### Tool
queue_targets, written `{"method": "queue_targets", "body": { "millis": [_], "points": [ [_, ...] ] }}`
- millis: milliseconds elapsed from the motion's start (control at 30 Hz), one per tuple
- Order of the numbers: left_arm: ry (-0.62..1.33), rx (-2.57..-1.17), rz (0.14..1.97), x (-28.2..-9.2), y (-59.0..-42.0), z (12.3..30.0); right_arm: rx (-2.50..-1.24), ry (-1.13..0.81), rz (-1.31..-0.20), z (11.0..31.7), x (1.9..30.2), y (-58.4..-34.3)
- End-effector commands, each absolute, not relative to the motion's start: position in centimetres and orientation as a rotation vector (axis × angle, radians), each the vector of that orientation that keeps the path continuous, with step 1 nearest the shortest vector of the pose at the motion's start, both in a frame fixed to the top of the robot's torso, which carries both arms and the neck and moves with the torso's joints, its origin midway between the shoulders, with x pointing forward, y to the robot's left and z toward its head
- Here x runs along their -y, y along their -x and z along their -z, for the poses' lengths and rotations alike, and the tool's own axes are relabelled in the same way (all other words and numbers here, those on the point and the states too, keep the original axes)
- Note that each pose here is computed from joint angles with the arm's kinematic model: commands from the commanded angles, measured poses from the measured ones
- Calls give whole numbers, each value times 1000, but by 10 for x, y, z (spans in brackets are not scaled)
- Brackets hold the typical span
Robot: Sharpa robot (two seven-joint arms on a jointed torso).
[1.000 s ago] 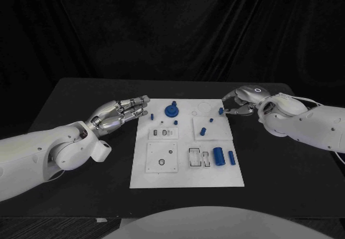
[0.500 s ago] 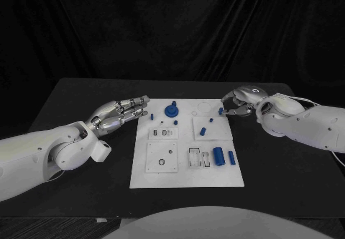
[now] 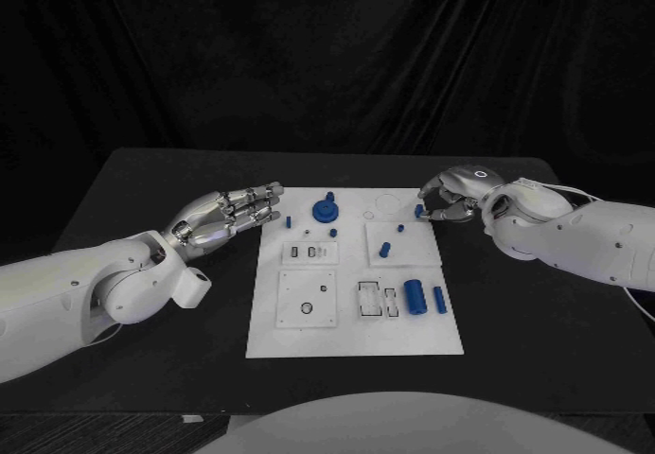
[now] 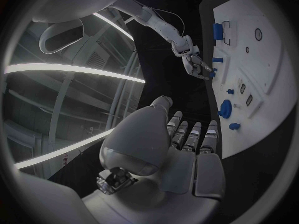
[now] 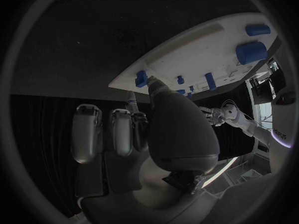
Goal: Assemble the parts on the task board
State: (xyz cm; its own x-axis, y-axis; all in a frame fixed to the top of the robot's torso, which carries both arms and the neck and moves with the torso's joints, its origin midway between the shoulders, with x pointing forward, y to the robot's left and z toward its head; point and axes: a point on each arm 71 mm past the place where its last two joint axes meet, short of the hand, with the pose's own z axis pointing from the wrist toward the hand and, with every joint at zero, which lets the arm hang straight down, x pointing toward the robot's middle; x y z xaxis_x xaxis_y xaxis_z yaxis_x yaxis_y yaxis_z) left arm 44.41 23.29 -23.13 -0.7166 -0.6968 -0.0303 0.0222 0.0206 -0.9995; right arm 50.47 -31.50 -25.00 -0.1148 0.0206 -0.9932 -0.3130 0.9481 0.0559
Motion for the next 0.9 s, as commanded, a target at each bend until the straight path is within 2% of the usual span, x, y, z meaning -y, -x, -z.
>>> {"method": "queue_targets", "body": {
  "millis": [33, 900],
  "points": [
    [683, -1770, 1774, -231, -443, 231, -1684, 213, -264, 252, 317, -505],
    [688, -1793, 1775, -230, -443, 233, -1689, 209, -265, 260, 311, -505]
  ]
}}
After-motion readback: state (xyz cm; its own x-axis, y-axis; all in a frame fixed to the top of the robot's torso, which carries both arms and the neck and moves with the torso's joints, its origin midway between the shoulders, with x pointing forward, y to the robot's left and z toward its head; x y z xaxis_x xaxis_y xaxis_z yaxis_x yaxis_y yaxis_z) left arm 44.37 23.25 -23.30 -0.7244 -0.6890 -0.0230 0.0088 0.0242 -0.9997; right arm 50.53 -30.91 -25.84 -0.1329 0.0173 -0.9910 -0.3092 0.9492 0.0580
